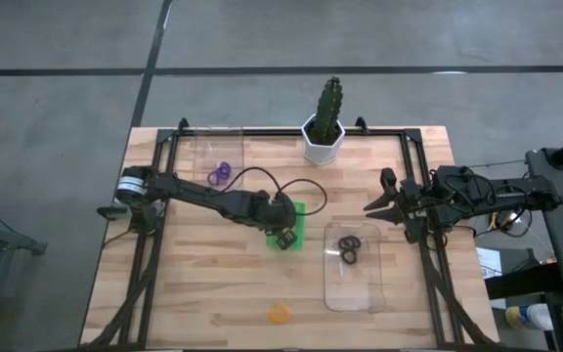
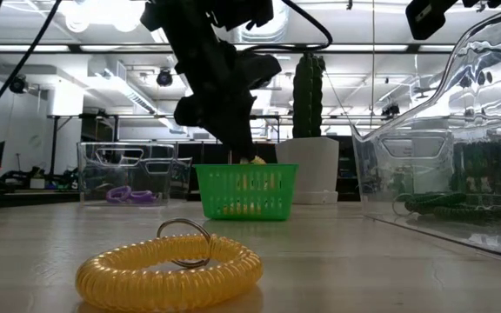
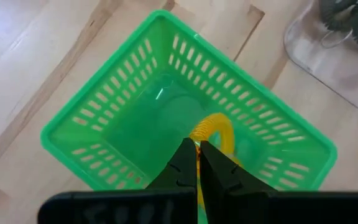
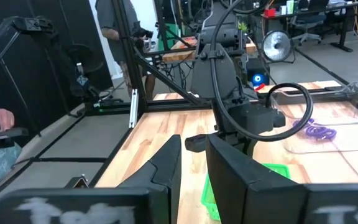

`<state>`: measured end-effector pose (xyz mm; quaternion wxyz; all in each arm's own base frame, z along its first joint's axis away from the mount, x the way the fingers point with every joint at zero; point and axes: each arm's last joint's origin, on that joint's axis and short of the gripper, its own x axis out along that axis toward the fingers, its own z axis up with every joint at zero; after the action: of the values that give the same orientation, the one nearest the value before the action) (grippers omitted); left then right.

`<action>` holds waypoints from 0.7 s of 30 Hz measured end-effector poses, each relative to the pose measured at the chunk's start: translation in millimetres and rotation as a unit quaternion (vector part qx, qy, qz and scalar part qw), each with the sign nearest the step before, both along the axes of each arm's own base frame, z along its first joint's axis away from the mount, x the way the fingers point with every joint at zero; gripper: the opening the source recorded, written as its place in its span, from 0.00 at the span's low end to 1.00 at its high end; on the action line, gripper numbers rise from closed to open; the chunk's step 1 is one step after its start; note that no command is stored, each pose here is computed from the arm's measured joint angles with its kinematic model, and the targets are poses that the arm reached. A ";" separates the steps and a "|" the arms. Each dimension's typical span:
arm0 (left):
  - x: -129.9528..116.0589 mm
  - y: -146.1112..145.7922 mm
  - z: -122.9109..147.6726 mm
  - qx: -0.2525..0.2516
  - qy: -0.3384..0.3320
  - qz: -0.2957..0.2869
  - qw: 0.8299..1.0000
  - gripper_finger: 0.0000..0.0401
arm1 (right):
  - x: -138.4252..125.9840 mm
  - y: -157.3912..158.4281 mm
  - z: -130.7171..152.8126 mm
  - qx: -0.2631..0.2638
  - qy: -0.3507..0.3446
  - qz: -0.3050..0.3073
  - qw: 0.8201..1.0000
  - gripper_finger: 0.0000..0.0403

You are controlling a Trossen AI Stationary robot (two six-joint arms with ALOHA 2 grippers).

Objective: Sort spring keychains
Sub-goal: Put the top orange spring keychain into the green bin, then put the yellow orange keychain into the green bin

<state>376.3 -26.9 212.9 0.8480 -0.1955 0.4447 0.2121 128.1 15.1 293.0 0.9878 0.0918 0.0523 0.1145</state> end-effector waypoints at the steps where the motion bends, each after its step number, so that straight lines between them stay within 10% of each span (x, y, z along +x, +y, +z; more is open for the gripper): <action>1: 0.0 0.1 0.0 0.000 0.000 0.000 1.000 0.00 | 0.0 0.0 0.0 0.000 0.000 0.000 1.000 0.17; 21: -1.1 3.5 -4.9 -0.004 0.004 0.015 1.000 0.24 | 0.0 0.0 0.0 -0.001 0.000 0.000 1.000 0.19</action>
<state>375.1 -23.4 208.1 0.8422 -0.2045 0.4457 0.2239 128.1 15.1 293.0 0.9879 0.0903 0.0523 0.1146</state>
